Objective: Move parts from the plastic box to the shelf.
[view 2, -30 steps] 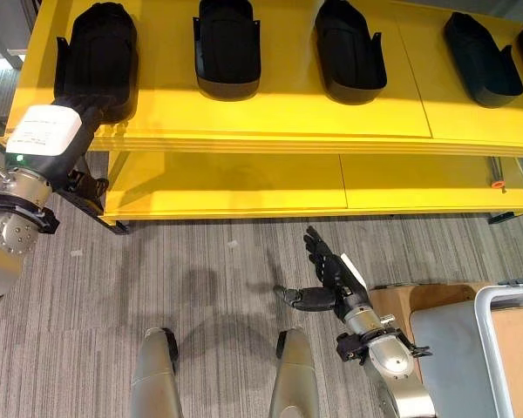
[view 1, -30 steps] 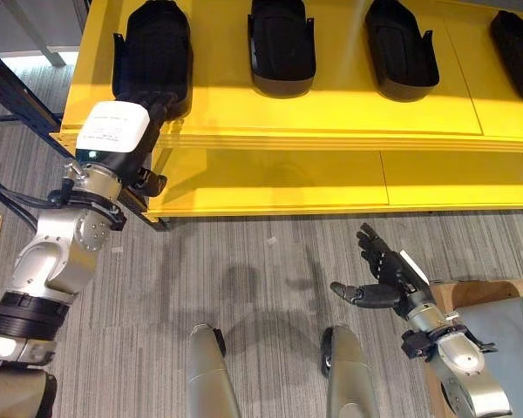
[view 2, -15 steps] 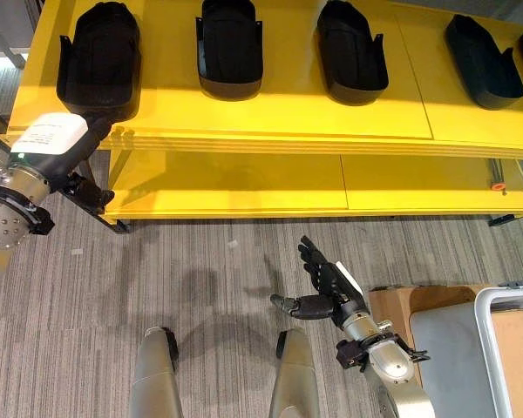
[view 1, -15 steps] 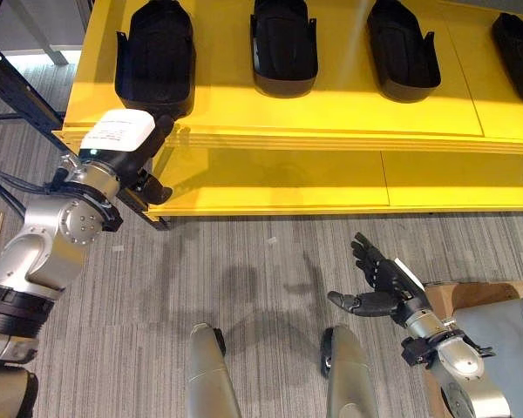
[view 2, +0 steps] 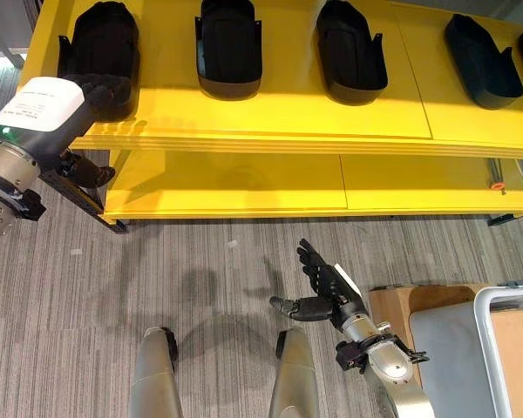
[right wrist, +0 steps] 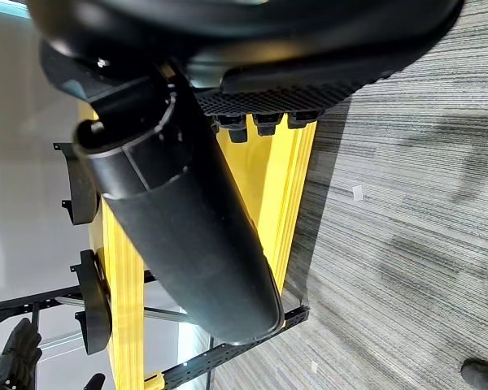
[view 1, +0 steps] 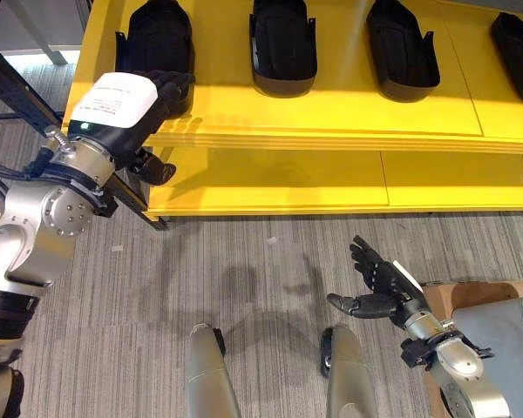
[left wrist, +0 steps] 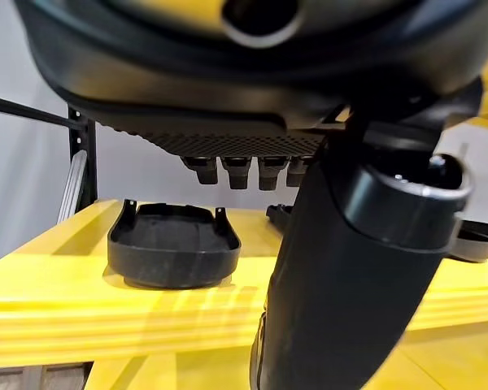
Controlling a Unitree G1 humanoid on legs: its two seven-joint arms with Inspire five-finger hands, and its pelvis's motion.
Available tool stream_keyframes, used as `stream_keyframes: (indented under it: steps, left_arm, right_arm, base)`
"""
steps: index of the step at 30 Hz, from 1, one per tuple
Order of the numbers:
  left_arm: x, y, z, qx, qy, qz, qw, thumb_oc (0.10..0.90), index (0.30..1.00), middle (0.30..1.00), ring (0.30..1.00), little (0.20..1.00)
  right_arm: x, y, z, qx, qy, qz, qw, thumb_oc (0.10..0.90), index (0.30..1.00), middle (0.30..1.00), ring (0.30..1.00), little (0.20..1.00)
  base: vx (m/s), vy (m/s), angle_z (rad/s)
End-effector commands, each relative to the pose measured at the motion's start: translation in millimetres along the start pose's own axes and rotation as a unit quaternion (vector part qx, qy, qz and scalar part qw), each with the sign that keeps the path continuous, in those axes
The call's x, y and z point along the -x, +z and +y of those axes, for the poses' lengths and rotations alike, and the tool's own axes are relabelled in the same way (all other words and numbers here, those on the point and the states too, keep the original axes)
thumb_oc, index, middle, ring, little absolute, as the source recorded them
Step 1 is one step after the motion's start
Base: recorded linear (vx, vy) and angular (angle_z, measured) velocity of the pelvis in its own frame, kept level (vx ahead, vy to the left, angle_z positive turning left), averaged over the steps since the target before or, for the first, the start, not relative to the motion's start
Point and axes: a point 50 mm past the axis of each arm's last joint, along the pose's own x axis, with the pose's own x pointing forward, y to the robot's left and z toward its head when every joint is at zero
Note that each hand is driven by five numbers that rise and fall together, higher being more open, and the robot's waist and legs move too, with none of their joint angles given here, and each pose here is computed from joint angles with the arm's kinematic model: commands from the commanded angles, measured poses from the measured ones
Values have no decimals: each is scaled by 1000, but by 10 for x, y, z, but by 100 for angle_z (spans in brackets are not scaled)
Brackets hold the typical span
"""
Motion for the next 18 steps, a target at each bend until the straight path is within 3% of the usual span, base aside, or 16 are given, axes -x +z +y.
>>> stream_keyframes:
  steps: [1, 18]
  left_arm:
    - [-105, 10, 554, -35, 88, -10, 995, 900, 1000, 1000, 1000, 1000]
    - [-161, -50, 375, -31, 29, 7, 999, 900, 1000, 1000, 1000, 1000]
  right_arm:
    - [16, 299, -123, 15, -6, -76, 997, 900, 1000, 1000, 1000, 1000]
    - [32, 245, -102, 5, 3, -66, 998, 900, 1000, 1000, 1000, 1000]
  base:
    - [0, 0, 0]
    - [0, 0, 0]
